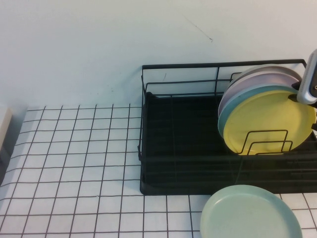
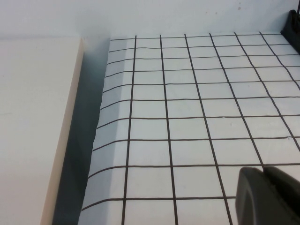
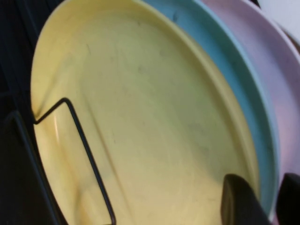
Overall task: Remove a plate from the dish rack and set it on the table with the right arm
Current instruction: Grasp the plate from the shelf
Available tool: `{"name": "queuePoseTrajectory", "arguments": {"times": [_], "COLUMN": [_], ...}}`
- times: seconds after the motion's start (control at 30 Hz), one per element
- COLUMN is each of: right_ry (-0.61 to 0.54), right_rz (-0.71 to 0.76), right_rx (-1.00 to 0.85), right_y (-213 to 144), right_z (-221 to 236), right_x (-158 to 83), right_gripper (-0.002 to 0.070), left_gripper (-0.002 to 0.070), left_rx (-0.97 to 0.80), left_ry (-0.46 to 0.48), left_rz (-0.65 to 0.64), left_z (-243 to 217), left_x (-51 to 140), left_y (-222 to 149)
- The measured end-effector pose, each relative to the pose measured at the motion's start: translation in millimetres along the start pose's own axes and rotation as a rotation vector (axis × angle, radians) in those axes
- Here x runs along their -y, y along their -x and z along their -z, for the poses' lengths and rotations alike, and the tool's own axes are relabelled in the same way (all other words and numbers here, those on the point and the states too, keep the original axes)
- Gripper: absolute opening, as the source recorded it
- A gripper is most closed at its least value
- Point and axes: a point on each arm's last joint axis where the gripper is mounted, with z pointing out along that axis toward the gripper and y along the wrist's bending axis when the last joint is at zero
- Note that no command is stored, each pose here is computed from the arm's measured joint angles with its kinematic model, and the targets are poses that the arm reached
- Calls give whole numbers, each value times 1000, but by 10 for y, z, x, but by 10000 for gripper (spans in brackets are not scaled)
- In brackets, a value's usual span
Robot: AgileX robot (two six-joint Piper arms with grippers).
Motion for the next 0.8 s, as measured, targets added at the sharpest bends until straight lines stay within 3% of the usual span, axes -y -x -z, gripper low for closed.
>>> {"name": "queuePoseTrajectory", "arguments": {"times": [0.1, 0.33, 0.8], "right_ry": [1, 8, 73], "right_rz": [5, 12, -6], "right_rx": [3, 65, 74], "right_y": [9, 157, 100], "right_z": [11, 186, 65], "right_x": [0, 4, -61], "right_gripper": [195, 316, 327], "left_gripper": [-4, -4, -4], "left_rx": [0, -2, -2], "left_ry": [0, 0, 0], "left_rz": [0, 0, 0], "left_z": [0, 0, 0], "left_x": [0, 0, 0], "left_y": [0, -1, -1]}}
